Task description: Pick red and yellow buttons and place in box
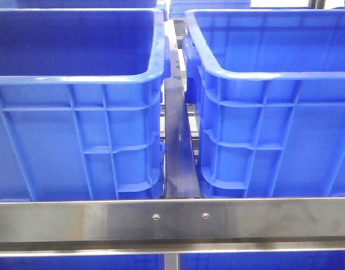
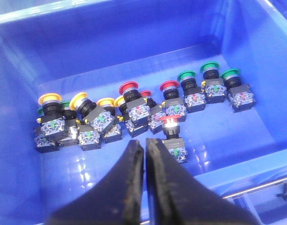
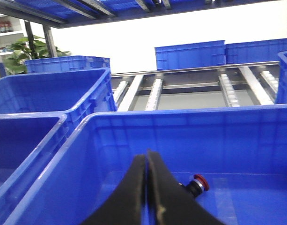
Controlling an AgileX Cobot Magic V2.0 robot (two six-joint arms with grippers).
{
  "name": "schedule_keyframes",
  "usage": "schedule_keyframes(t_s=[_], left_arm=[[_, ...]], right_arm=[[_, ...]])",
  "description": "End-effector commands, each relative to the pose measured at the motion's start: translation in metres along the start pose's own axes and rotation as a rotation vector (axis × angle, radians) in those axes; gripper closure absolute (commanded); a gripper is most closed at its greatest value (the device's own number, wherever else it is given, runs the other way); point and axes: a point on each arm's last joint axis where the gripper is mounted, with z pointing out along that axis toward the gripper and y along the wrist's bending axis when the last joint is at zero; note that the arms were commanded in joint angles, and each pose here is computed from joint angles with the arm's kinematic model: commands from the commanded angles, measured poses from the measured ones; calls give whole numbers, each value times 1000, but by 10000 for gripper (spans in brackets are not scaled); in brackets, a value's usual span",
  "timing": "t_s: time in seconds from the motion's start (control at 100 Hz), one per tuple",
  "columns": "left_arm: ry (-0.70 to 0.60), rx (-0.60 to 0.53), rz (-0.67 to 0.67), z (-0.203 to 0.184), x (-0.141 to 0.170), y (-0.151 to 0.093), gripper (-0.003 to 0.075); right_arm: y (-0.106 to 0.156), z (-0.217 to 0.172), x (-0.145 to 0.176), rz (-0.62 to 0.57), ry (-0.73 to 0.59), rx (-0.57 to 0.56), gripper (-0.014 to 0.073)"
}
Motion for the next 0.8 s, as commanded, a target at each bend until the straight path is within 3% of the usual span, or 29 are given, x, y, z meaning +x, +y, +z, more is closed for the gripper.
schedule_keyframes(t_s=[0.0, 0.34, 0.43, 0.63, 0.7, 0.79], left_arm=[[-88, 21, -4, -5, -13, -1, 739], [-86, 21, -3, -5, -13, -1, 708], [-86, 21, -3, -5, -13, -1, 606], [-86, 21, -3, -5, -13, -1, 279], [-86, 21, -3, -5, -13, -1, 236], [-83, 21, -7, -4, -13, -2, 235]], right_arm=[[5, 0, -9, -14, -25, -41, 663], [5, 0, -9, -14, -25, -41, 663], [5, 0, -9, -14, -25, -41, 663], [5, 0, -9, -14, -25, -41, 663], [5, 0, -9, -14, -25, -41, 663], [5, 0, -9, -13, -25, -41, 663]])
